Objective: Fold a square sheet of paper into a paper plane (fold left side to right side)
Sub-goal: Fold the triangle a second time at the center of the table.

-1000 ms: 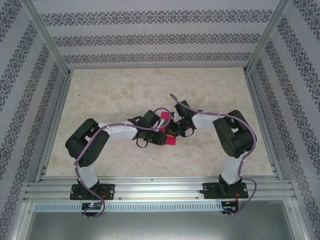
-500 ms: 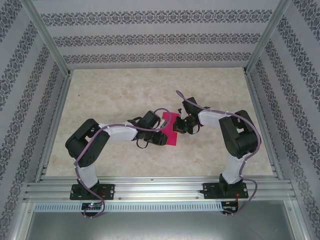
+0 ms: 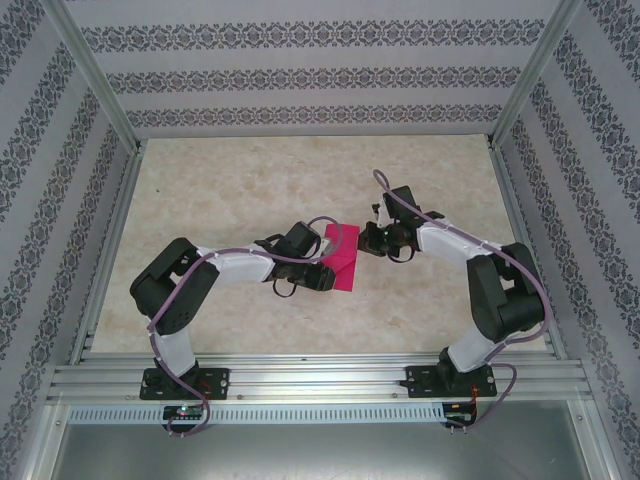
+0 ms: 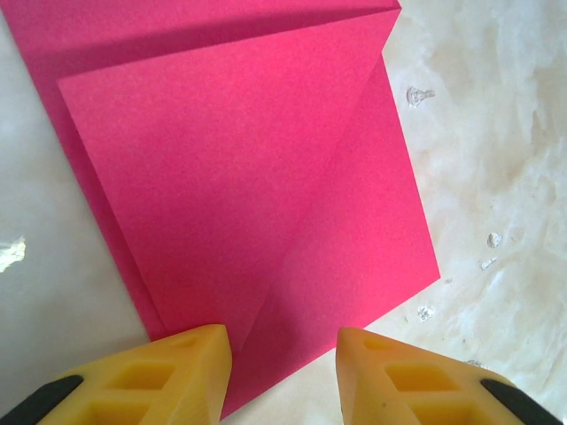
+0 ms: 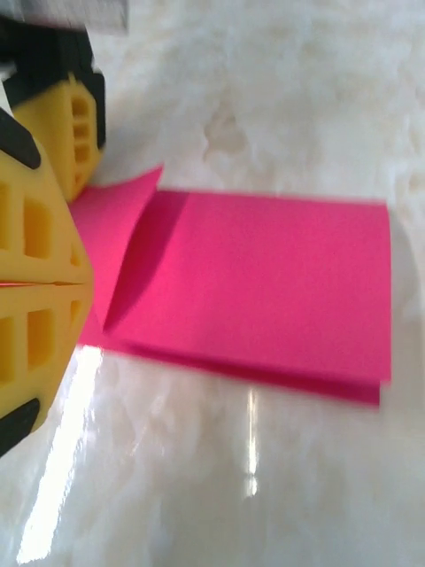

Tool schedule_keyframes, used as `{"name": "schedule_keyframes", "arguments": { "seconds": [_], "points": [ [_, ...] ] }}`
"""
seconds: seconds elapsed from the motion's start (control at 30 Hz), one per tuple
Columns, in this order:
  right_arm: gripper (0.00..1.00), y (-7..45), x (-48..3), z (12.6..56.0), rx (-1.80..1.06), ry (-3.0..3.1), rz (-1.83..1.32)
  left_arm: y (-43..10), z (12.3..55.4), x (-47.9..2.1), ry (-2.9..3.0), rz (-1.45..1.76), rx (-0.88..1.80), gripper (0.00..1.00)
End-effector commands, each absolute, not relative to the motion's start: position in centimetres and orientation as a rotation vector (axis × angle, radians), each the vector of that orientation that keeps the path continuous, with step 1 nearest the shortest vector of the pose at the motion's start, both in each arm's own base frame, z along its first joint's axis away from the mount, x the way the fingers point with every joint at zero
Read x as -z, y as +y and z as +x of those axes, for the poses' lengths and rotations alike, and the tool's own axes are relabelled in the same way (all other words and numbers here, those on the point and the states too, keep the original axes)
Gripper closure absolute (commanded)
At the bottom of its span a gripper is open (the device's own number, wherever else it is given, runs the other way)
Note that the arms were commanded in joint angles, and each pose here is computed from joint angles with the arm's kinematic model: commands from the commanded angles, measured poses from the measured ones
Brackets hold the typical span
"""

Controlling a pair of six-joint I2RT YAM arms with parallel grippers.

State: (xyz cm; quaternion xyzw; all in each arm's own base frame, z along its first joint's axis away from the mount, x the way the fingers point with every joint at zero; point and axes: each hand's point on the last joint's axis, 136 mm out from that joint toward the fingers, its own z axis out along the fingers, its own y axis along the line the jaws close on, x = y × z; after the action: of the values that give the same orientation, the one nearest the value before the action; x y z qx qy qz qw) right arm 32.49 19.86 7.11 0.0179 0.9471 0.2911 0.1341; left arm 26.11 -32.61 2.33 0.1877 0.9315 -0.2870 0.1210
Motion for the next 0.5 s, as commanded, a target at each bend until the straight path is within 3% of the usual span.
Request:
{"name": "schedule_keyframes", "arguments": {
  "seconds": [0.0, 0.17, 0.47],
  "points": [
    [0.91, 22.5, -6.3, 30.7, -0.954, 2.777, 0.029, -30.4, 23.0, 1.0, 2.901, 0.57, 0.706, 0.6],
    [0.91, 24.6, -4.0, 30.8, -0.981, 2.818, 0.012, -30.5, 23.1, 0.9, 2.897, 0.572, 0.701, 0.6],
    [0.92, 23.0, -1.6, 31.8, -0.862, 2.865, 0.058, -30.6, 23.4, 0.1, 2.876, 0.571, 0.71, 0.6]
  ]
}}
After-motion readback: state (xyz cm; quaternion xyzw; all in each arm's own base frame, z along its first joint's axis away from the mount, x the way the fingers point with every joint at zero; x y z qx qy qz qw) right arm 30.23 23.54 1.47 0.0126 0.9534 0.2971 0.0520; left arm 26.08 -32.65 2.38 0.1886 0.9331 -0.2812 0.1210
